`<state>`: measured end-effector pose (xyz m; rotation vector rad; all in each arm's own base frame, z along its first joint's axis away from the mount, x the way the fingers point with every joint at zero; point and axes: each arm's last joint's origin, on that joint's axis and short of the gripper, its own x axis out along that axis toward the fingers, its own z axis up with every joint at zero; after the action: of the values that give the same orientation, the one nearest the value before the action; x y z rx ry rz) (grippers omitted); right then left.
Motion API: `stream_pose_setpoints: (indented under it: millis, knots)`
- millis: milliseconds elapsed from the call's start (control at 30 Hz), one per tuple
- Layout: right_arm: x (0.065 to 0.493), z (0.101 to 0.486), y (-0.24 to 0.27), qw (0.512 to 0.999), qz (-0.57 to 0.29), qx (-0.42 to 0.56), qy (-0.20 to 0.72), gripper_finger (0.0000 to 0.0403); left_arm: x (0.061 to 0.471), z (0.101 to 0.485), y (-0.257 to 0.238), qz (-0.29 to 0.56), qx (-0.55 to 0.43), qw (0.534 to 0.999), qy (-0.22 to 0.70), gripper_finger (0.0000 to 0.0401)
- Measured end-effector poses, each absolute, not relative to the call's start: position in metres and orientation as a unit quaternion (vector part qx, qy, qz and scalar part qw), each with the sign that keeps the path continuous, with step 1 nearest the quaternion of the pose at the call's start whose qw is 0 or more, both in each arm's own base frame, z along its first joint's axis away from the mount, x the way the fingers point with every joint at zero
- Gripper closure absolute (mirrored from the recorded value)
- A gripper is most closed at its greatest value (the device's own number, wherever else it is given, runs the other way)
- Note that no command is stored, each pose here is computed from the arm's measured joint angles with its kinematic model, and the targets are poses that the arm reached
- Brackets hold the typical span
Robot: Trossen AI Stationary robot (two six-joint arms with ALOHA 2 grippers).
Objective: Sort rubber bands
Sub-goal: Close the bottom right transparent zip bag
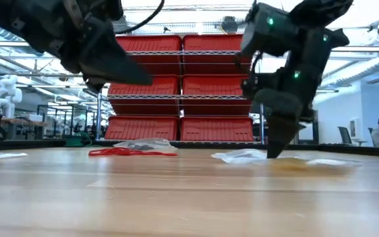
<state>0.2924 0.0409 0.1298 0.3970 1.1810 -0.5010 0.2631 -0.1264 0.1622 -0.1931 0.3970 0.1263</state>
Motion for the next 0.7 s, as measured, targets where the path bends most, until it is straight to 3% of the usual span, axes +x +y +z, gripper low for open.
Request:
stream_pose_setpoints:
  millis: [100,233,467,700]
  knots:
    - [0.289,0.131,0.037,0.769,-0.31,0.213,0.516,0.0403,0.257,0.154,-0.121,0.104,-0.12,0.968,0.195,0.0398]
    - [0.291,0.14,0.045,0.8,-0.304,0.207,0.475,0.0403,0.248,0.142,-0.114,0.143,-0.16,0.957,0.197,0.0398]
    - [0.299,0.169,0.048,0.875,-0.119,0.085,0.462,0.0391,0.239,0.13,-0.109,0.166,-0.217,0.94,0.202,0.0397]
    - [0.314,0.169,0.029,0.898,0.022,-0.008,0.438,0.032,0.239,0.129,-0.108,0.161,-0.223,0.939,0.207,0.0388]
